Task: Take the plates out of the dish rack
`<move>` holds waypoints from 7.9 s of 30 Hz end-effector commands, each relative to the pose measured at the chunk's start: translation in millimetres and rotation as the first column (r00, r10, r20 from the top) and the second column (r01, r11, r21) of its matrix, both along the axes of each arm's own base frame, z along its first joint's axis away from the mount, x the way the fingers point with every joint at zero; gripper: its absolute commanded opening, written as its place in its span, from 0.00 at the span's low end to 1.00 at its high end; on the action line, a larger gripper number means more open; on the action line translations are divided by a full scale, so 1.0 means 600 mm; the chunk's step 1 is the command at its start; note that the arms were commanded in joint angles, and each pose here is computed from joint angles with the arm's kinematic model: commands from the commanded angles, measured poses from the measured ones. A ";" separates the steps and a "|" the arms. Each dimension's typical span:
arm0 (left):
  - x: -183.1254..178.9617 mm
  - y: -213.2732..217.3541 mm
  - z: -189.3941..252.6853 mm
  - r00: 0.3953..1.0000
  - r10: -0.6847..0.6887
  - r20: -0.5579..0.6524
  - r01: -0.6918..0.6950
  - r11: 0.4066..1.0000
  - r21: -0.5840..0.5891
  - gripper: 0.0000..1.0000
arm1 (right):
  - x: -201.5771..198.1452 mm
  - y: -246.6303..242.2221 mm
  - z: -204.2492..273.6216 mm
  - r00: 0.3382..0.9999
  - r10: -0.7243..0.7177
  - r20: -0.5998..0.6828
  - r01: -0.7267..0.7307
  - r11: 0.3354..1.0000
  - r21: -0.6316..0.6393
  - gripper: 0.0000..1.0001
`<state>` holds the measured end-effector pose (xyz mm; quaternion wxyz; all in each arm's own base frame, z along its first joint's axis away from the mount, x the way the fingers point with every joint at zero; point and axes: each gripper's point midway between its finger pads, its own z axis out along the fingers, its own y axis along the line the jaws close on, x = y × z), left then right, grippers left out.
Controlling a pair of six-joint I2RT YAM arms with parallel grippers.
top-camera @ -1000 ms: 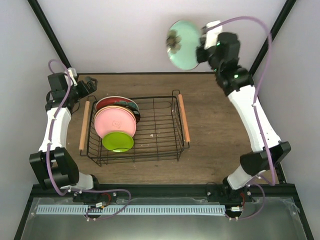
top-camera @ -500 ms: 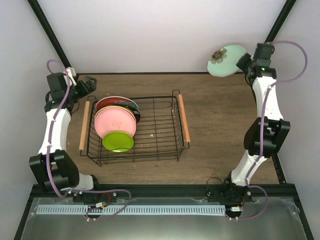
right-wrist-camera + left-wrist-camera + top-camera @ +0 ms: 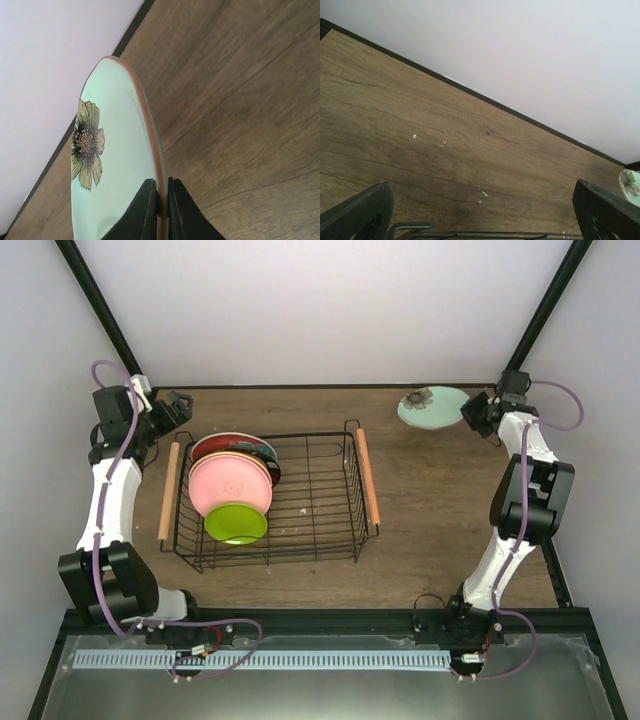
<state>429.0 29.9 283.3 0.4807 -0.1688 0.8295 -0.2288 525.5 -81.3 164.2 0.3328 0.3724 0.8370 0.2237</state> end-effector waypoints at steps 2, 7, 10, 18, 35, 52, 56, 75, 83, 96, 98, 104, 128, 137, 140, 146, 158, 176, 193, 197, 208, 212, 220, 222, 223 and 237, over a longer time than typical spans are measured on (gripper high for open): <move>-0.002 0.003 0.012 1.000 0.015 0.027 -0.015 1.000 -0.004 1.00 | 0.022 0.027 0.023 0.993 0.069 0.099 -0.076 0.995 0.062 0.01; -0.005 0.002 0.015 0.999 0.019 0.029 -0.018 1.000 -0.008 1.00 | 0.005 0.029 -0.032 0.997 0.074 0.028 -0.076 0.995 0.072 0.01; -0.007 0.003 0.018 0.999 0.022 0.033 -0.022 1.000 -0.004 1.00 | -0.004 0.031 -0.057 0.997 0.076 -0.003 -0.075 0.994 0.075 0.01; -0.009 0.005 0.017 0.999 0.032 0.030 -0.032 0.999 -0.005 1.00 | -0.016 0.035 -0.107 0.992 0.101 -0.074 -0.094 0.991 0.091 0.08; -0.018 0.000 0.011 0.999 0.029 0.024 -0.029 0.999 -0.014 1.00 | -0.045 0.039 -0.140 0.967 0.201 -0.155 -0.201 0.980 0.017 0.56; -0.025 -0.001 0.013 0.999 0.024 0.036 -0.024 1.000 0.001 1.00 | -0.057 0.288 0.305 0.638 0.727 0.253 -0.468 0.628 -0.622 0.63; -0.020 0.000 0.015 0.999 0.026 0.045 -0.026 1.000 -0.002 1.00 | -0.166 0.523 0.392 0.228 0.936 0.270 -0.508 0.351 -0.787 0.60; -0.020 -0.004 0.022 0.998 0.012 0.064 -0.012 1.000 0.007 1.00 | -0.403 0.931 0.192 -0.371 0.929 -0.008 -0.492 -0.204 -0.846 0.44; -0.017 -0.004 0.020 0.998 0.013 0.067 -0.014 1.000 0.005 1.00 | -0.414 0.946 0.142 -0.421 0.904 -0.074 -0.489 -0.296 -0.821 0.44; -0.014 -0.005 0.017 0.998 0.008 0.066 -0.009 1.000 0.001 1.00 | -0.446 0.972 0.069 -0.491 0.864 -0.114 -0.516 -0.394 -0.761 0.46; -0.015 -0.005 0.016 0.998 0.007 0.065 -0.007 1.000 0.002 1.00 | -0.446 0.975 0.057 -0.490 0.863 -0.122 -0.521 -0.403 -0.752 0.46; -0.016 -0.007 0.015 0.998 0.003 0.064 -0.003 1.000 0.000 1.00 | -0.442 0.979 0.033 -0.482 0.865 -0.138 -0.531 -0.413 -0.740 0.46; -0.015 -0.009 0.012 0.998 -0.004 0.067 0.004 1.000 -0.005 1.00 | -0.473 0.982 -0.022 -0.515 0.843 -0.155 -0.583 -0.477 -0.658 0.22; -0.014 -0.010 0.007 0.998 -0.002 0.062 0.003 1.000 -0.018 1.00 | -0.471 0.976 -0.019 -0.499 0.850 -0.169 -0.596 -0.478 -0.646 0.04; -0.012 -0.010 0.005 0.998 0.000 0.060 0.002 1.000 -0.022 1.00 | -0.465 0.977 -0.001 -0.482 0.860 -0.170 -0.593 -0.463 -0.659 0.01; -0.010 -0.009 0.005 0.998 -0.001 0.061 0.003 1.000 -0.025 1.00 | -0.449 0.980 0.090 -0.438 0.888 -0.138 -0.548 -0.385 -0.742 0.01; -0.002 -0.009 0.006 0.998 -0.003 0.063 0.005 0.999 -0.035 1.00 | -0.430 0.937 0.227 -0.310 0.932 -0.188 -0.386 -0.304 -0.871 0.01; 0.030 -0.012 0.027 0.996 -0.022 0.084 0.024 0.999 -0.030 1.00 | -0.277 0.607 0.563 0.237 0.932 0.273 -0.286 0.336 -0.898 0.01; 0.027 -0.030 0.021 0.996 -0.054 0.070 0.055 0.998 -0.011 1.00 | -0.271 0.145 0.142 0.947 0.319 -0.037 -0.318 0.920 -0.229 0.01; 0.026 -0.034 0.012 0.996 -0.062 0.058 0.063 0.998 -0.012 1.00 | -0.312 0.141 0.061 0.950 0.296 -0.097 -0.307 0.941 -0.142 0.01; 0.026 -0.036 0.014 0.996 -0.063 0.061 0.064 0.998 -0.010 1.00 | -0.371 0.122 -0.084 0.941 0.224 -0.253 -0.251 0.965 -0.080 0.01; 0.020 -0.037 0.010 0.997 -0.061 0.056 0.061 0.998 -0.010 1.00 | -0.386 0.112 -0.116 0.938 0.191 -0.291 -0.224 0.971 -0.083 0.01; 0.015 -0.038 0.008 0.997 -0.059 0.052 0.060 0.998 -0.013 1.00 | -0.417 0.103 -0.171 0.916 0.155 -0.371 -0.197 0.977 -0.076 0.22; 0.015 -0.038 0.007 0.997 -0.059 0.052 0.060 0.998 -0.014 1.00 | -0.424 0.101 -0.178 0.914 0.145 -0.379 -0.190 0.978 -0.085 0.27; 0.015 -0.038 0.007 0.997 -0.060 0.051 0.061 0.998 -0.014 1.00 | -0.426 0.099 -0.180 0.913 0.141 -0.382 -0.189 0.978 -0.089 0.30; 0.010 -0.042 0.004 0.997 -0.064 0.051 0.065 0.998 -0.020 1.00 | -0.399 0.072 -0.113 0.935 0.125 -0.332 -0.202 0.957 -0.208 0.43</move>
